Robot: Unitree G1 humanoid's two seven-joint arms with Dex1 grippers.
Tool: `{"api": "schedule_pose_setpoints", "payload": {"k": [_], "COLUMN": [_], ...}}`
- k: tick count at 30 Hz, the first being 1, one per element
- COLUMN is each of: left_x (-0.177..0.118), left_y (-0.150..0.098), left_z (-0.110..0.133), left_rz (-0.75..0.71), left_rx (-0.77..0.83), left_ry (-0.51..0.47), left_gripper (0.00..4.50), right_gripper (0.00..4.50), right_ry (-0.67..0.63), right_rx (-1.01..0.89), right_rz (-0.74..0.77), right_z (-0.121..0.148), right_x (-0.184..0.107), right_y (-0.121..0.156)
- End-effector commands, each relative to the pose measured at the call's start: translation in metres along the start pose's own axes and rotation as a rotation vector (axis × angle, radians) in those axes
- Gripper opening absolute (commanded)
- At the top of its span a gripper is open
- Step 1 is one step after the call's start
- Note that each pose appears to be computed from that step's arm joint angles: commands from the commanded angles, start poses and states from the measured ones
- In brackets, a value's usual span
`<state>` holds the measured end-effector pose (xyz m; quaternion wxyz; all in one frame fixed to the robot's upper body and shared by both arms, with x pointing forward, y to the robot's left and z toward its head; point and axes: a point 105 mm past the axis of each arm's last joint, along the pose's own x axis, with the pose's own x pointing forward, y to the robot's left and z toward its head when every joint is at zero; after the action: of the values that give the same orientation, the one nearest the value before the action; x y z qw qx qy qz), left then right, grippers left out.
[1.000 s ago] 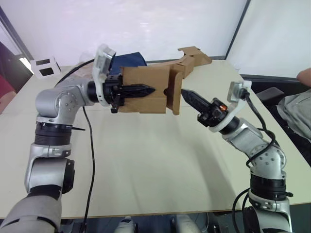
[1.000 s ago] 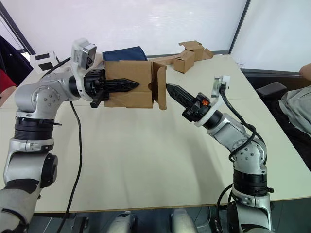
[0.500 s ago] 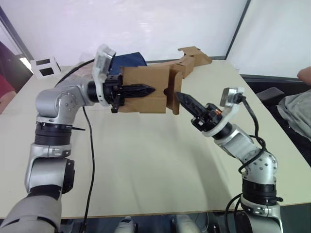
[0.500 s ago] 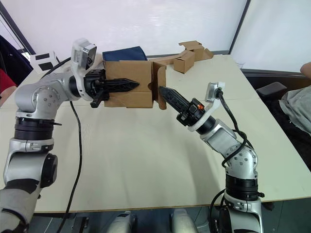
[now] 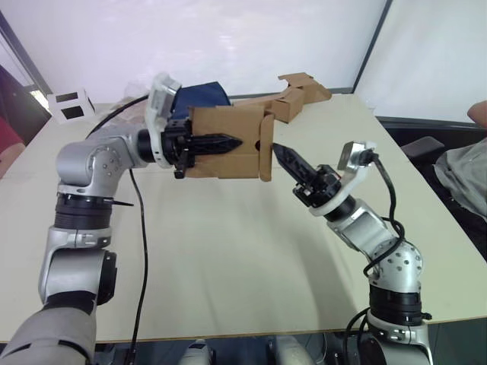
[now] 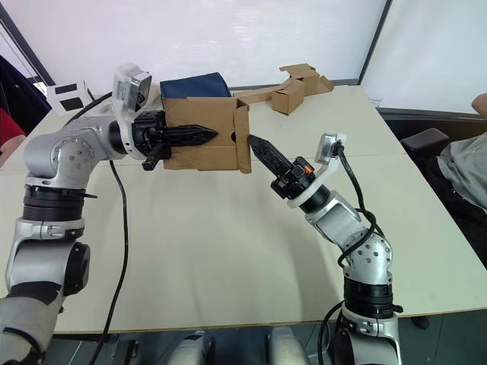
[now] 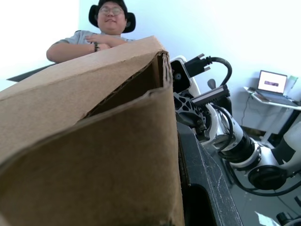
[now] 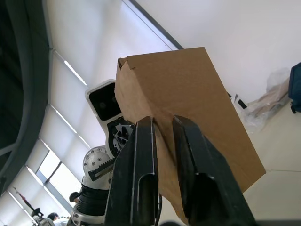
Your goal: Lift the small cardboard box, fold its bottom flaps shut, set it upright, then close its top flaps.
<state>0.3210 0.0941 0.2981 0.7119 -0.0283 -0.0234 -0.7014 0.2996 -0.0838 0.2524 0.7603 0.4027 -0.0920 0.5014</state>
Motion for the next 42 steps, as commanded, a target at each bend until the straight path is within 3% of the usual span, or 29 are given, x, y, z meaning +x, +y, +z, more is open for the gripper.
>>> {"api": "schedule_pose_setpoints", "payload": {"k": [1, 18, 21, 24, 37, 39, 42], "left_x": [0.0014, 0.0004, 0.0006, 0.0010, 0.0010, 0.0009, 0.0006], "left_y": [-0.0088, -0.0049, -0.0054, -0.0053, -0.0050, -0.0050, -0.0057], "left_z": [0.0110, 0.0115, 0.0117, 0.0116, 0.0125, 0.0125, 0.0128], "left_rz": [-0.037, -0.018, -0.019, -0.019, -0.018, -0.018, -0.020], "left_rx": [0.043, 0.042, 0.040, 0.039, 0.036, 0.035, 0.034], "left_ry": [-0.025, -0.036, -0.038, -0.040, -0.046, -0.047, -0.048], "left_gripper": [0.00, 0.00, 0.00, 0.00, 0.00, 0.00, 0.00], "right_gripper": [0.48, 0.48, 1.25, 2.38, 2.38, 1.85, 1.85], "right_ry": [-0.027, -0.019, -0.007, -0.006, -0.054, -0.066, -0.059], "right_rx": [-0.041, -0.046, -0.044, -0.041, 0.014, 0.045, 0.051], "right_rz": [0.032, 0.055, 0.048, 0.042, 0.053, 0.070, 0.063], "right_z": [0.0050, 0.0090, 0.0071, 0.0060, 0.0072, 0.0069, 0.0034], "right_x": [0.0036, -0.0014, -0.0034, -0.0038, -0.0027, -0.0023, -0.0019], "right_y": [0.0111, 0.0120, 0.0109, 0.0099, 0.0109, 0.0132, 0.0132]}}
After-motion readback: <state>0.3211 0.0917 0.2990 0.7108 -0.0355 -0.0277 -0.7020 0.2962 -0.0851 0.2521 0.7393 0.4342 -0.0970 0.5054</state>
